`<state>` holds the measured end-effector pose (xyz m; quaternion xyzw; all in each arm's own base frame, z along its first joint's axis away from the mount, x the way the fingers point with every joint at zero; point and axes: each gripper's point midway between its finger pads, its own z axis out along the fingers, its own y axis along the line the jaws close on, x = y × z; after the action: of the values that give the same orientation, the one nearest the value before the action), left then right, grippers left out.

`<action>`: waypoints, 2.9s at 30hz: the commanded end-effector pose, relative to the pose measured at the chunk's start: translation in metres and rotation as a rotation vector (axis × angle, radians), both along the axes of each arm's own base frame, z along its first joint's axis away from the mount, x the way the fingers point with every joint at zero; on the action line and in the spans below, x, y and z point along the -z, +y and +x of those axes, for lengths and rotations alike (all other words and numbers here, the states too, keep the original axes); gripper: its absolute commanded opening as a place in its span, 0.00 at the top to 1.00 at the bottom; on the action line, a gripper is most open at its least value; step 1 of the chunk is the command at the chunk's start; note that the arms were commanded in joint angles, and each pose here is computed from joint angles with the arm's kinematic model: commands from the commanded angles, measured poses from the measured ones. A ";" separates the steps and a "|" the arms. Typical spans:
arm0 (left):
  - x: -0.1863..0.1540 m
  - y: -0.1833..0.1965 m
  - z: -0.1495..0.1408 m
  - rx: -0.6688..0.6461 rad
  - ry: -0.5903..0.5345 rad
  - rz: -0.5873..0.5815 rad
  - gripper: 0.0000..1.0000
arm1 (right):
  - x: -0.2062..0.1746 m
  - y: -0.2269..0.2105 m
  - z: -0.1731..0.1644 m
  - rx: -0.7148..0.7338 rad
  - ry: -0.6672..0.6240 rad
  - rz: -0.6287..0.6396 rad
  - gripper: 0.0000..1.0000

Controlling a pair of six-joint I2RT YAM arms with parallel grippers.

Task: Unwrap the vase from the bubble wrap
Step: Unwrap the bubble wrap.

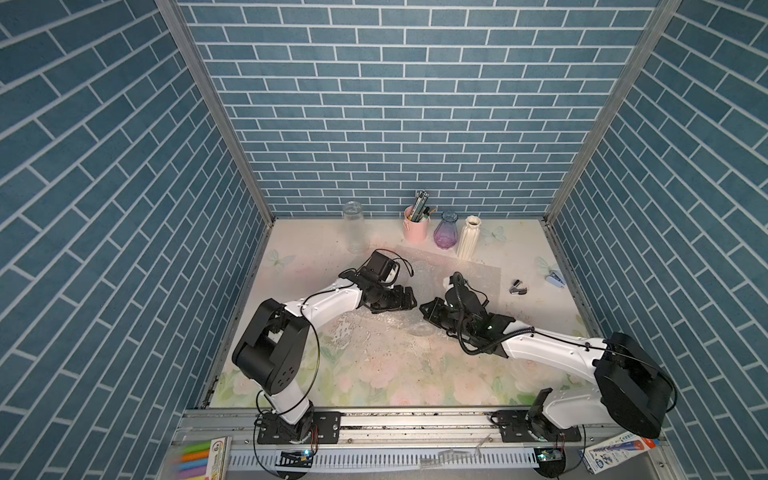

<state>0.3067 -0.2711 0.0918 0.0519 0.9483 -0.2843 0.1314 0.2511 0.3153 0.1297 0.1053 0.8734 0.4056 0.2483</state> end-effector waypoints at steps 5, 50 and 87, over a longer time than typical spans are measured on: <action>-0.026 0.015 -0.004 -0.083 -0.046 -0.010 0.08 | -0.013 0.009 0.002 0.004 -0.009 0.029 1.00; -0.027 0.128 -0.059 -0.462 -0.231 0.046 0.09 | 0.019 0.128 0.032 -0.188 0.092 -0.034 1.00; -0.078 0.050 0.007 -0.051 -0.319 0.286 0.08 | -0.071 -0.093 0.090 0.090 -0.237 -0.234 0.54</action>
<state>0.3077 -0.2118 0.1715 0.0362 0.9439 -0.1676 0.2824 0.3459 0.2405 0.2133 0.0756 0.8675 0.3313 0.3633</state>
